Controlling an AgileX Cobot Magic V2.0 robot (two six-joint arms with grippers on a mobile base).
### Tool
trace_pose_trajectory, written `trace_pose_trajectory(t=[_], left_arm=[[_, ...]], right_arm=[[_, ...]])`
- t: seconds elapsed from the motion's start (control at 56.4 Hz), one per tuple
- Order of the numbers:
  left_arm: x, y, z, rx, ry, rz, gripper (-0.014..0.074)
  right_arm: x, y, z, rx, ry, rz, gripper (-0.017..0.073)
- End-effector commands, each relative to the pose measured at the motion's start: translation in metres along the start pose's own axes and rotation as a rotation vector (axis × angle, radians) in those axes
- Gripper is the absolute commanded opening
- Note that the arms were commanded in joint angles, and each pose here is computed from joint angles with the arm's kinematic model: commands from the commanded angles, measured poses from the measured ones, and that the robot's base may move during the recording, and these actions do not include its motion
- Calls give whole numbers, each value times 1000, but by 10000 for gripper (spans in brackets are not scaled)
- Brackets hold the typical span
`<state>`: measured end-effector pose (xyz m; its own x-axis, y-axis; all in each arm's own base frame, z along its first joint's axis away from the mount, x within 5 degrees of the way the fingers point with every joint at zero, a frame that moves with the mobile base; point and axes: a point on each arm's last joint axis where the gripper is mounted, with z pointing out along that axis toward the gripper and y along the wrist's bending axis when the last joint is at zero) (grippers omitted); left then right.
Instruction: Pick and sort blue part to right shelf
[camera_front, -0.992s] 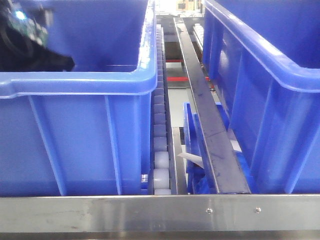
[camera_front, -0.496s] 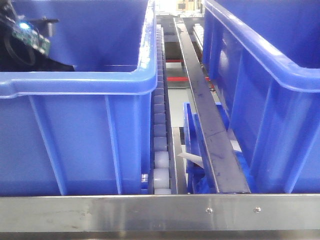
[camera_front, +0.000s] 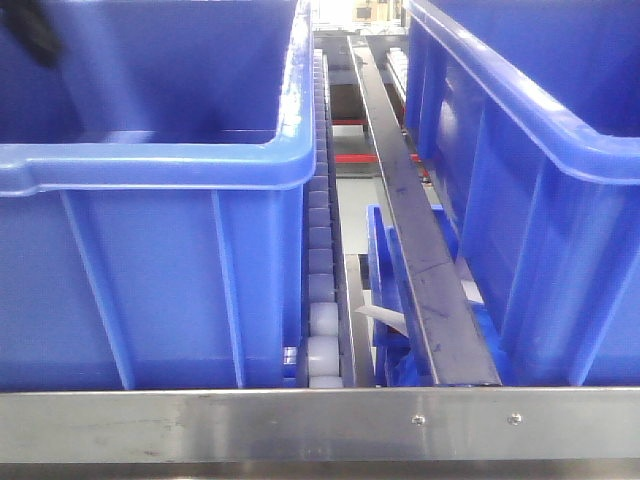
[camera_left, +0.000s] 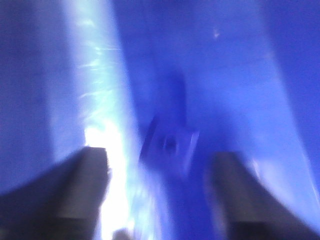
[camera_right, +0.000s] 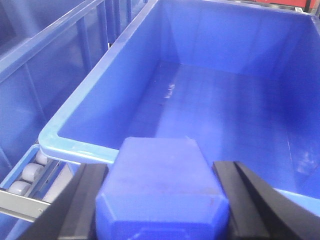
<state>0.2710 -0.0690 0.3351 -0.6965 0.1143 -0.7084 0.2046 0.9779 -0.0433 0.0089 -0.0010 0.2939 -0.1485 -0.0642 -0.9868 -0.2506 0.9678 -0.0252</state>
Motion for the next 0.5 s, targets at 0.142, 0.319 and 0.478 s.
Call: trace_pose_trajectory(t=[0.142, 0.319, 0.478], left_arm=[[30, 2, -71, 14, -264, -3, 308], [68, 5, -112, 23, -404, -3, 246], [106, 7, -145, 19, -534, 9, 166]], right_arm=[[-15, -1, -8, 2, -136, -11, 209], [-15, -1, -8, 2, -136, -11, 209], [-15, -1, -8, 2, -136, -11, 209]])
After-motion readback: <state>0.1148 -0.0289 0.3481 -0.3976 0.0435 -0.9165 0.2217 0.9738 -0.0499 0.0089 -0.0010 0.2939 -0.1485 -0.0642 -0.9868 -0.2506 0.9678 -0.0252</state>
